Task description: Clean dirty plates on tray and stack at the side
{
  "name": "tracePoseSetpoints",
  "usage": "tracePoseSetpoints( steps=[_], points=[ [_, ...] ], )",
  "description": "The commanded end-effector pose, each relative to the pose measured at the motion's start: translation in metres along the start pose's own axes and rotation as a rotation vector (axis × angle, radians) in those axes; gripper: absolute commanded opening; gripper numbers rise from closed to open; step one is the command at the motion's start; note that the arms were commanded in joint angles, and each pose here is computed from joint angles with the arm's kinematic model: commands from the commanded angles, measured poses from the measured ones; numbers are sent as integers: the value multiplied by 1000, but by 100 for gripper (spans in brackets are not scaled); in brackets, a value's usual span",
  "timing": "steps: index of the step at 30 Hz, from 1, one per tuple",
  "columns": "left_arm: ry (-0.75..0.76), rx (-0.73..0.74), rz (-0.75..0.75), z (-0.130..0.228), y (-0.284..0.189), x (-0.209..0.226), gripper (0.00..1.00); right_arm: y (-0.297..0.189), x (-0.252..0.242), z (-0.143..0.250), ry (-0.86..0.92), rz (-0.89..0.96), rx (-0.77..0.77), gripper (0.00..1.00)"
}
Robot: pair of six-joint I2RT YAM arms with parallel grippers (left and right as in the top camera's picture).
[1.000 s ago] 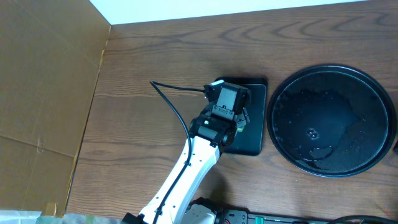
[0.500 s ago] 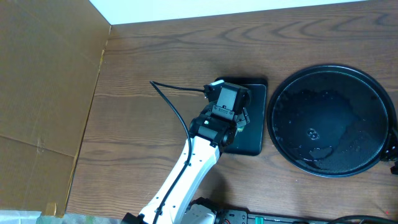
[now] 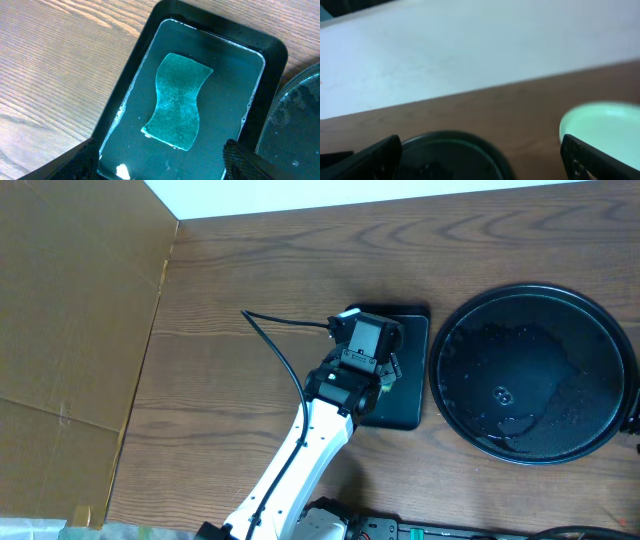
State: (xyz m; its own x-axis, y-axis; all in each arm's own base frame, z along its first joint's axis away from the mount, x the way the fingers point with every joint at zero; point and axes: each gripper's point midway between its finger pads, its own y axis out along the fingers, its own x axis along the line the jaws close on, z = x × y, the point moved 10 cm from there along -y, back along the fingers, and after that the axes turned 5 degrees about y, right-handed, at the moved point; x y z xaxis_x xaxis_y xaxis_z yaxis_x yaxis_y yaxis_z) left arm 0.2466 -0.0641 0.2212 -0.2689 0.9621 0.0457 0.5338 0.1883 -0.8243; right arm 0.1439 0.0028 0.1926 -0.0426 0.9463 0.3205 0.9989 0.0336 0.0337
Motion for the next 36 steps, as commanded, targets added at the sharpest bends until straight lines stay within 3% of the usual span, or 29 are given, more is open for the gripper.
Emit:
tracePoseSetpoints(
  steps=[1,11,17,23,36],
  points=[
    [6,-3,-11,-2,0,1,80,1,2,3,-133,-37,-15,99],
    [6,-3,-11,-2,0,1,80,2,0,11,-169,-39,-11,99],
    [6,-3,-11,-2,0,1,80,2,-6,28,-225,-10,113,99],
    [6,-3,-11,-2,0,1,80,2,-7,28,-333,-12,112,99],
    [6,-3,-11,-2,0,1,80,2,-7,28,-335,-8,110,99]
  ],
)
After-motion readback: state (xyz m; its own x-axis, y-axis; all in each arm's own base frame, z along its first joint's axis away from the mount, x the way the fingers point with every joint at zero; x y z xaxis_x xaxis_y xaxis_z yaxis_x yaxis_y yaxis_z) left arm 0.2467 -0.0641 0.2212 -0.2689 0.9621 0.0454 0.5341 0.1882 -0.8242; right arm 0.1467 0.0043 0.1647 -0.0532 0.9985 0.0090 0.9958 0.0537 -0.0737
